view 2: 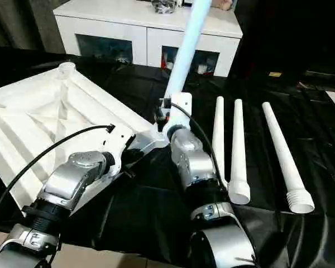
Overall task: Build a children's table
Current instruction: Rotate leg to tighten
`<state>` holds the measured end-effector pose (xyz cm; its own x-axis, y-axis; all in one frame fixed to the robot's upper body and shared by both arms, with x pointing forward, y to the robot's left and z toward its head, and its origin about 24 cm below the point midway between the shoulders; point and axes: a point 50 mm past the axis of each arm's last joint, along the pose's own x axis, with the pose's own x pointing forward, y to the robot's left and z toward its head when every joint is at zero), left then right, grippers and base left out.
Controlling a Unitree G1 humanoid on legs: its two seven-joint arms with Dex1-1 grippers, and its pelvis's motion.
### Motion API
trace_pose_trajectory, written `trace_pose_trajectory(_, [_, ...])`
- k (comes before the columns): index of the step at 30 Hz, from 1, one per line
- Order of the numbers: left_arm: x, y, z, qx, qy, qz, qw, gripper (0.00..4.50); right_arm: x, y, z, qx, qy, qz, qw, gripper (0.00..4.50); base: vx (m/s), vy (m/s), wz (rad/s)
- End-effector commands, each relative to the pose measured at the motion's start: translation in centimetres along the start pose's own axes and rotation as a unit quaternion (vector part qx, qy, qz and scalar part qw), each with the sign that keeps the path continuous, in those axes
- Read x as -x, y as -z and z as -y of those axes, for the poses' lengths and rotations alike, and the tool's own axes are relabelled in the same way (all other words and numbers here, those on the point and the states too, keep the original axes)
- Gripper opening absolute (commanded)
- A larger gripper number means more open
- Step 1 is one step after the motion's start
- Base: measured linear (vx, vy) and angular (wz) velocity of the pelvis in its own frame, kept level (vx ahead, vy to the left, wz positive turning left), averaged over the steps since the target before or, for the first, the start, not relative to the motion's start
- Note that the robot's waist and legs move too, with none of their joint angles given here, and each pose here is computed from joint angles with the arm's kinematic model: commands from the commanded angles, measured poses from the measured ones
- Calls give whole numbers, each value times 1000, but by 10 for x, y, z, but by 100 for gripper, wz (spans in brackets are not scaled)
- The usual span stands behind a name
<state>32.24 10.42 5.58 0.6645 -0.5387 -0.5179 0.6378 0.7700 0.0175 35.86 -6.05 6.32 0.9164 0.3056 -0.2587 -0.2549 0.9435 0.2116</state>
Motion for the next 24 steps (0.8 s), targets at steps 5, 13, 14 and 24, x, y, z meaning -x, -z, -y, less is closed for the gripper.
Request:
trace_pose_trajectory(5, [11,-2,-9,-35,5,21,999,0,1,19,4,7,-5,-60,998,310,0,0,0])
trace_pose_trajectory(13, [29,5,-19,-67,40,18,997,0,4,-3,4,18,-34,-23,999,383,0,0,0])
trace_pose_trajectory(14, [31,6,-19,-68,42,16,997,0,5,-5,5,29,-38,-21,999,383,0,0,0])
trace_pose_trajectory(24, [49,18,-18,-102,79,9,992,0,22,-6,22,70,-93,-38,992,443,0,0,0])
